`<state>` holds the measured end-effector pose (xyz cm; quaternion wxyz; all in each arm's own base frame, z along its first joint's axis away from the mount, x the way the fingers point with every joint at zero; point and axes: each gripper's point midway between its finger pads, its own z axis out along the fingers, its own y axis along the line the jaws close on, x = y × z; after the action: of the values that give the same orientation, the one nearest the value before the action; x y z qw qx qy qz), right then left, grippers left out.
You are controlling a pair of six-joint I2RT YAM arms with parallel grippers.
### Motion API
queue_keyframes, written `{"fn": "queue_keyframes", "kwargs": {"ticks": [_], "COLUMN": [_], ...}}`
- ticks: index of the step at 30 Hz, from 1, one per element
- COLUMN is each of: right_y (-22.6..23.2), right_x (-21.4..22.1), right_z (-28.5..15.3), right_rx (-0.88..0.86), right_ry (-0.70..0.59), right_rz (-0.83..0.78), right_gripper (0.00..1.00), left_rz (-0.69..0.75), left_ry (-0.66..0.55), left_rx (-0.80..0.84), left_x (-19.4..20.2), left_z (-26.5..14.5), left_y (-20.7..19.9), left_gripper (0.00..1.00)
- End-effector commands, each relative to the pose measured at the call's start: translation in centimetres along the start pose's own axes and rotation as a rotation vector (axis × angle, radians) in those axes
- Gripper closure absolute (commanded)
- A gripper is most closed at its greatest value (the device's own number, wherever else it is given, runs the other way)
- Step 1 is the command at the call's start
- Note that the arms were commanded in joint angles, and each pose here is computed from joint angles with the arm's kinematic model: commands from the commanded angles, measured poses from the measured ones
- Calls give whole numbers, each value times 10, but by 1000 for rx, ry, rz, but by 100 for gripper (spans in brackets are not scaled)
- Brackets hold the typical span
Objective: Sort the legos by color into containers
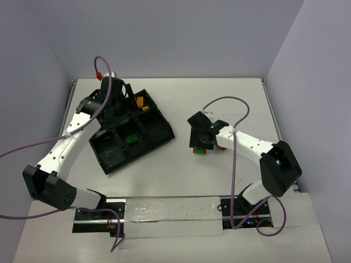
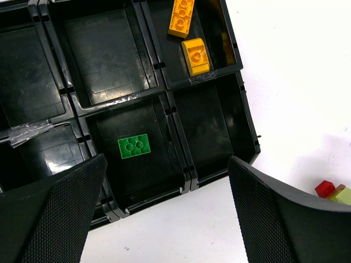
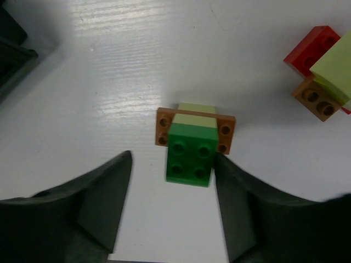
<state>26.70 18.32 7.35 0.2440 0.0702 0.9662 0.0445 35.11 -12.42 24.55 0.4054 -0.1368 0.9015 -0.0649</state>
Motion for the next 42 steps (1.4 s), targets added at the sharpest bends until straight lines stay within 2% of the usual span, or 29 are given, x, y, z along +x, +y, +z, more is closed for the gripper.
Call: {"fn": "queue_keyframes", "kwargs": {"ticks": [1, 9, 15, 20, 23, 26, 28, 30, 34, 40, 42], "right_y": [-4, -4, -5, -7, -7, -5, -2, 5, 29, 79, 96], "right_x": [-7, -8, -7, -7, -8, -10, -14, -21, -41, -67, -73], "right_z": [-5, 0, 1, 3, 2, -1, -5, -14, -45, -101, -120], "right_rx": [26, 47, 58, 80, 84, 77, 65, 34, -91, -377, -490], "right_ry": [-44, -40, -41, -38, -43, -47, -54, -66, -96, -112, -133], "right_rz": [-3, -16, -19, -18, -14, -18, -21, -28, -56, -130, -156], "right_gripper": [40, 40, 46, 47, 55, 73, 90, 98, 100, 100, 100], "left_rz": [-19, -13, -11, -9, -7, -7, -7, -7, 15, 74, 103], "left_ry": [-41, -41, -39, -39, -33, -34, -37, -37, -14, -9, 53], "left_rx": [28, 23, 24, 20, 12, 12, 11, 9, 45, 307, 416], "left_x": [-14, -14, -13, -13, -10, -11, -11, -11, -4, 6, 13], "left_z": [-13, -12, -11, -9, -7, -7, -7, -6, -1, -6, -14], "left_y": [-3, -1, -2, -2, -1, 0, 0, 0, -5, -45, -64], "left_gripper": [1, 1, 1, 1, 1, 1, 1, 1, 1, 3, 7]}}
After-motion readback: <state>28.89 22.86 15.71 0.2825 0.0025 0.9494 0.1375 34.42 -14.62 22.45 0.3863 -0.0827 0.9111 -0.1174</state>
